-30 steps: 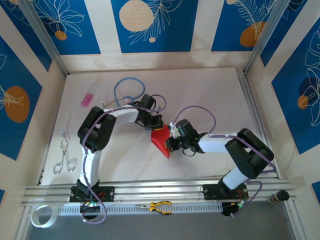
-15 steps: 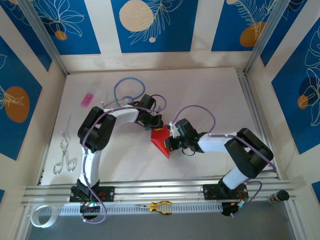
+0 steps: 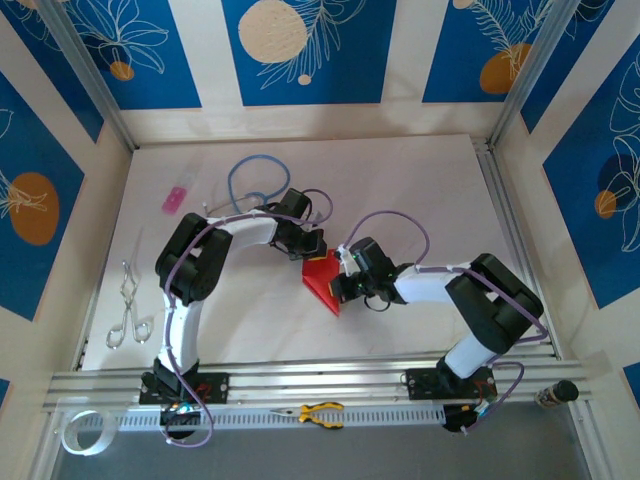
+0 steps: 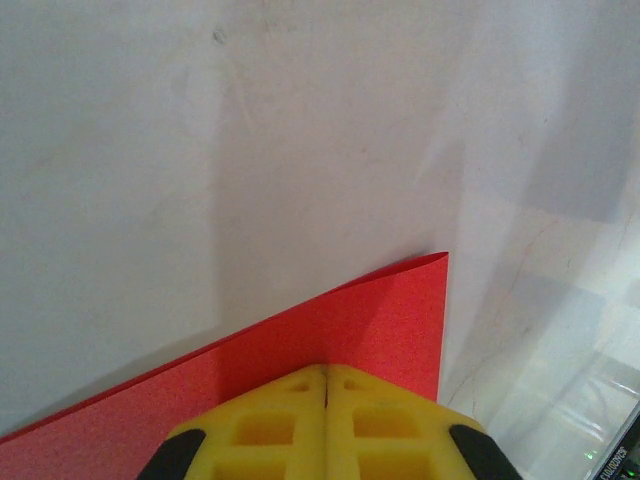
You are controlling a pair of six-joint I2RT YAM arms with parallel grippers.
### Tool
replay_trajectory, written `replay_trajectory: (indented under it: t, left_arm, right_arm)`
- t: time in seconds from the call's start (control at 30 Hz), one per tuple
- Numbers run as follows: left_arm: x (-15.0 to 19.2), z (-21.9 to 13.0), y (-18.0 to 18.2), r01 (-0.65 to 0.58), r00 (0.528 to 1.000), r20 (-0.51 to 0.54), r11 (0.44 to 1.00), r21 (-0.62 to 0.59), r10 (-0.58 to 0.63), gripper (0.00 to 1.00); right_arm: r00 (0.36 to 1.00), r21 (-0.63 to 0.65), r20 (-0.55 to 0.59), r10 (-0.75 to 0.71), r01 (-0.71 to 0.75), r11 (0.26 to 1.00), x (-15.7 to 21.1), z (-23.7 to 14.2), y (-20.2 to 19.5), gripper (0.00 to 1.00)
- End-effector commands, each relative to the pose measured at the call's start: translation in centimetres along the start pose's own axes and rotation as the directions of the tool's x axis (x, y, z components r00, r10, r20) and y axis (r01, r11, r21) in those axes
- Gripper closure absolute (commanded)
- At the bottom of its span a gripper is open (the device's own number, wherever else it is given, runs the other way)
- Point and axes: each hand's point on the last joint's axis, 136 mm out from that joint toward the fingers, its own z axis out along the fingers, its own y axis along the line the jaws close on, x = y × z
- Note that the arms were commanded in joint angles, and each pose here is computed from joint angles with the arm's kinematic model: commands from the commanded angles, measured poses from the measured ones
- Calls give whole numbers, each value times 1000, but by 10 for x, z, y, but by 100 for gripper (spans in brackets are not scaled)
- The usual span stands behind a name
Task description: Fold a paper plane with a square sheet of paper (pick it up from the middle)
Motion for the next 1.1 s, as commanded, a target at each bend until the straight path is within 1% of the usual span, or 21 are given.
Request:
replay_trajectory:
  t: [0.0,0.17,0.5,0.63,1.07]
  left_arm:
    - [15,7,16,22,998,-50,998,-61,-25,99]
    - [15,7,15,21,998,-51,998,-62,-24,100]
    - [15,8,16,26,998,-51,998,-63,-29,100]
    - [17,8,17,27,998,-53,998,-65,-31,100]
    - [17,8,17,32,998,-49,998,-58,-35,100]
  right_arm:
    - [1000,3,4,-9,9,1000,-8,1,0,98]
    - [1000,15,-6,-16,16,1000,-6,1,-2,98]
    - [1000,14,12,-13,13,1000,-7,-9,2,98]
    - [1000,29,1,-21,21,999,-4,-6,-1,98]
    - [999,19,-34,-24,25,1000,1,3,2,98]
